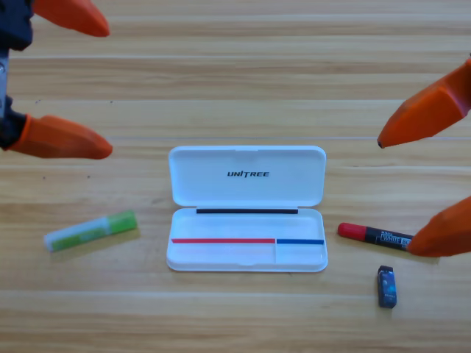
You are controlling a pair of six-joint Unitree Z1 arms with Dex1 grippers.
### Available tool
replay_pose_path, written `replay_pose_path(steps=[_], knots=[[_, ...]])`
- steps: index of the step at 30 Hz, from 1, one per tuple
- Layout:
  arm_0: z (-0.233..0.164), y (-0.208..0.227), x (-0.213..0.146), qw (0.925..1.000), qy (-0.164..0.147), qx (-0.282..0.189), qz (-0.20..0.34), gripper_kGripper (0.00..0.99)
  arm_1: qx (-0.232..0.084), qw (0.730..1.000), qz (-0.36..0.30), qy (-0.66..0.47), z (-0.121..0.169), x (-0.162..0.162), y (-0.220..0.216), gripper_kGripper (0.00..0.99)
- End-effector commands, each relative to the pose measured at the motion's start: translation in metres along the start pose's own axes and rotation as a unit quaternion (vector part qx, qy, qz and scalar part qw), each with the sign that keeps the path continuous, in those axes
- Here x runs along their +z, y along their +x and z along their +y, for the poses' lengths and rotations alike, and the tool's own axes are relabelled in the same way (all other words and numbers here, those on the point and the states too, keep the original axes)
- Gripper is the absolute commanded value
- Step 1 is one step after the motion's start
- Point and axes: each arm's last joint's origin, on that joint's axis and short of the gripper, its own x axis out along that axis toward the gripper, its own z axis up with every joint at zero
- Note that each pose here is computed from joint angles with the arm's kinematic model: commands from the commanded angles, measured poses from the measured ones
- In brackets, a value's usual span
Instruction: Clean up eraser and pencils
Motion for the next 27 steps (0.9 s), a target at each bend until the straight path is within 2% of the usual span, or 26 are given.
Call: replay_pose_path(steps=[1, 9, 11, 15, 18, 27], knots=[[-0.004, -0.001, -0.003, 1.0, -0.001, 0.006, 0.001, 0.99, 0.029, 0.999, 0.037, 0.009, -0.005, -0.003, 0.026, 0.951], [-0.008, -0.005, -0.01, 1.0, -0.001, 0.009, 0.004, 0.99, 0.032, 0.998, 0.045, 0.016, -0.001, -0.007, 0.021, 0.951], [-0.008, -0.007, -0.01, 0.9999, -0.002, 0.011, 0.002, 0.99, 0.022, 0.998, 0.043, 0.036, 0.0, -0.009, 0.015, 0.951], [-0.008, -0.011, -0.012, 0.9997, 0.003, 0.022, 0.005, 0.99, -0.044, 0.99, 0.064, 0.114, -0.015, -0.02, 0.006, 0.951], [-0.006, -0.017, -0.012, 0.9995, 0.009, 0.03, 0.005, 0.99, -0.091, 0.974, 0.092, 0.184, -0.028, -0.027, 0.01, 0.951], [0.0, -0.016, -0.014, 0.996, 0.014, 0.077, 0.044, 0.989, -0.23, 0.898, 0.179, 0.33, -0.057, -0.047, 0.043, 0.951]])
